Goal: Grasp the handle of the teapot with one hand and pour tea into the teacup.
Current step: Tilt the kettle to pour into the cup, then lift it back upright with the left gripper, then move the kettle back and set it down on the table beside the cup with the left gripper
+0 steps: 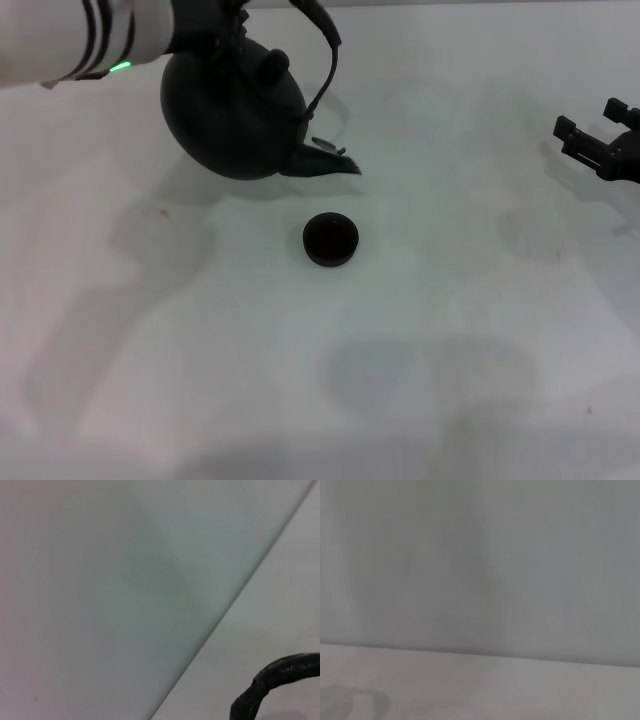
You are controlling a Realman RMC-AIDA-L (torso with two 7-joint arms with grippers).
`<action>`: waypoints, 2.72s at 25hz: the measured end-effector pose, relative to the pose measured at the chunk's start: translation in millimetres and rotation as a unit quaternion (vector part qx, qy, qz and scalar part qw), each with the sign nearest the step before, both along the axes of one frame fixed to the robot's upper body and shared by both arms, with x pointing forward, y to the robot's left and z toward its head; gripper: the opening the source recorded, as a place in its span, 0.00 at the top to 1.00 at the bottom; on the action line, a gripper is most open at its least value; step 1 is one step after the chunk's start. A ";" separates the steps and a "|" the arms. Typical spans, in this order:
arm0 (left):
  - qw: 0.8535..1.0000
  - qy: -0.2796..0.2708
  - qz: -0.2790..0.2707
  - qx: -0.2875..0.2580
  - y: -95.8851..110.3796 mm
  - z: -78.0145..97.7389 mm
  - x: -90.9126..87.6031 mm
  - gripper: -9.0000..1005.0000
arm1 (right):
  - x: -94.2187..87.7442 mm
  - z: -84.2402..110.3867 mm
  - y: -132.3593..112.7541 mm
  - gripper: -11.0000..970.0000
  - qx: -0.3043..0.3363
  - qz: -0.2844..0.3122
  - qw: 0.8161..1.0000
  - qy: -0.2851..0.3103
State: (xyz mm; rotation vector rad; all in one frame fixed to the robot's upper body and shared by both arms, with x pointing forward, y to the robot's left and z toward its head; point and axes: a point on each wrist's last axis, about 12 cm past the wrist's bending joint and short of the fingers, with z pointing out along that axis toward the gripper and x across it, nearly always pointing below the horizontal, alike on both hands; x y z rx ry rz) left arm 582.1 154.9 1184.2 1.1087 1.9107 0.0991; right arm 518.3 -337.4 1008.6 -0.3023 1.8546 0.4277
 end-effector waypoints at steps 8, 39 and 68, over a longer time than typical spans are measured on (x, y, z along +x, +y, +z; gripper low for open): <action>0.998 0.013 0.035 -0.047 16.1 -1.6 -19.0 0.88 | 2.9 1.2 0.4 0.13 -0.002 0.000 1.000 -0.001; 0.938 -0.035 0.050 -0.340 133.2 -79.4 -66.5 0.88 | 0.2 -3.0 -3.0 0.13 -0.011 -0.007 1.000 0.012; 0.921 -0.070 0.066 -0.378 174.1 -153.7 -104.5 0.88 | 2.5 -2.9 -0.7 0.13 -0.014 -0.003 1.000 0.014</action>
